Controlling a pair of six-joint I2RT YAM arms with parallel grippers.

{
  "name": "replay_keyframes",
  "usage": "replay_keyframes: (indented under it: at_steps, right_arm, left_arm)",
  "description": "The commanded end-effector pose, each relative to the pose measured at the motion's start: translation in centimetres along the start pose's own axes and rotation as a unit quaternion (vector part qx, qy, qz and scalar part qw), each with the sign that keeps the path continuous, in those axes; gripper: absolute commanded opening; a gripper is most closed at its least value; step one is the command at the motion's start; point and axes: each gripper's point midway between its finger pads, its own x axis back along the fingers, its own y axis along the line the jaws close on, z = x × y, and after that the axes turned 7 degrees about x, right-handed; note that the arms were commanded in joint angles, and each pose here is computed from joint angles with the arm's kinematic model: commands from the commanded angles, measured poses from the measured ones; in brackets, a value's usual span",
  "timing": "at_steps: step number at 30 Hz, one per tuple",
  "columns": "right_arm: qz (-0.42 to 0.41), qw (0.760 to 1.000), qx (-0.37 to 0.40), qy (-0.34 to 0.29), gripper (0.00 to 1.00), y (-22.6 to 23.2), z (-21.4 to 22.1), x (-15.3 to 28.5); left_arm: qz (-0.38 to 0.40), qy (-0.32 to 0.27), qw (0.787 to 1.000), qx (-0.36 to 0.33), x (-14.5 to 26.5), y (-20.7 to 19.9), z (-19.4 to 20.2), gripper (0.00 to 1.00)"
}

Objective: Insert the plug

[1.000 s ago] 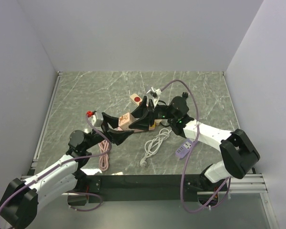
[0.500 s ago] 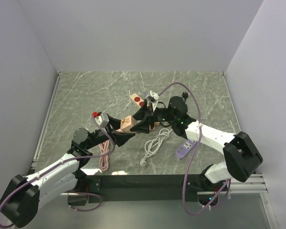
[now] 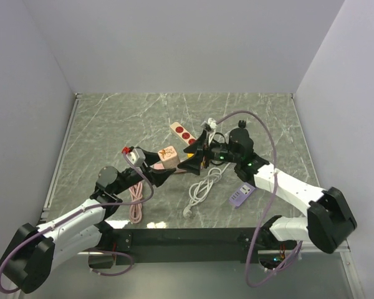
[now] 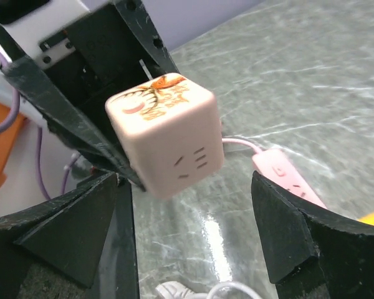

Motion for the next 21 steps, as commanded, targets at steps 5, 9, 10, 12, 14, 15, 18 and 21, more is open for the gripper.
replay_keyframes:
  at_steps: [5,9,10,12,14,15,18,21]
  right_arm:
    - [0.107,0.994,-0.011,-0.002,0.94,-1.4,-4.3,1.8]
    - [0.153,0.987,-0.03,0.033,0.94,-2.0,-4.8,0.9]
    - [0.173,0.983,-0.038,0.047,0.94,-2.5,-4.3,0.9]
    - [0.188,0.98,-0.038,0.059,0.94,-2.8,-4.4,0.4]
    - [0.211,0.973,-0.036,0.084,0.94,-3.0,-3.8,0.1]
    - [0.218,0.971,-0.033,0.091,0.94,-3.2,-4.2,-0.5]
    - [0.243,0.96,-0.029,0.132,0.94,-3.6,-3.3,-1.6]
    - [0.234,0.959,-0.026,0.155,0.93,-3.1,-2.7,-2.6]
  left_arm:
    - [-0.031,-0.032,0.998,-0.043,-1.3,1.4,-2.1,0.01]
    - [-0.061,-0.026,0.996,-0.053,-1.8,2.3,-1.6,0.01]
    - [-0.063,-0.024,0.996,-0.055,-1.9,2.4,-1.4,0.01]
    - [-0.07,-0.015,0.996,-0.058,-2.2,2.6,-1.1,0.01]
    - [-0.084,-0.008,0.994,-0.065,-2.4,3.0,-0.7,0.01]
    - [-0.087,-0.007,0.994,-0.067,-2.6,3.1,-0.8,0.01]
    - [-0.086,-0.003,0.994,-0.072,-3.1,2.8,-0.7,0.01]
    - [-0.099,0.009,0.992,-0.079,-3.3,3.1,-0.2,0.01]
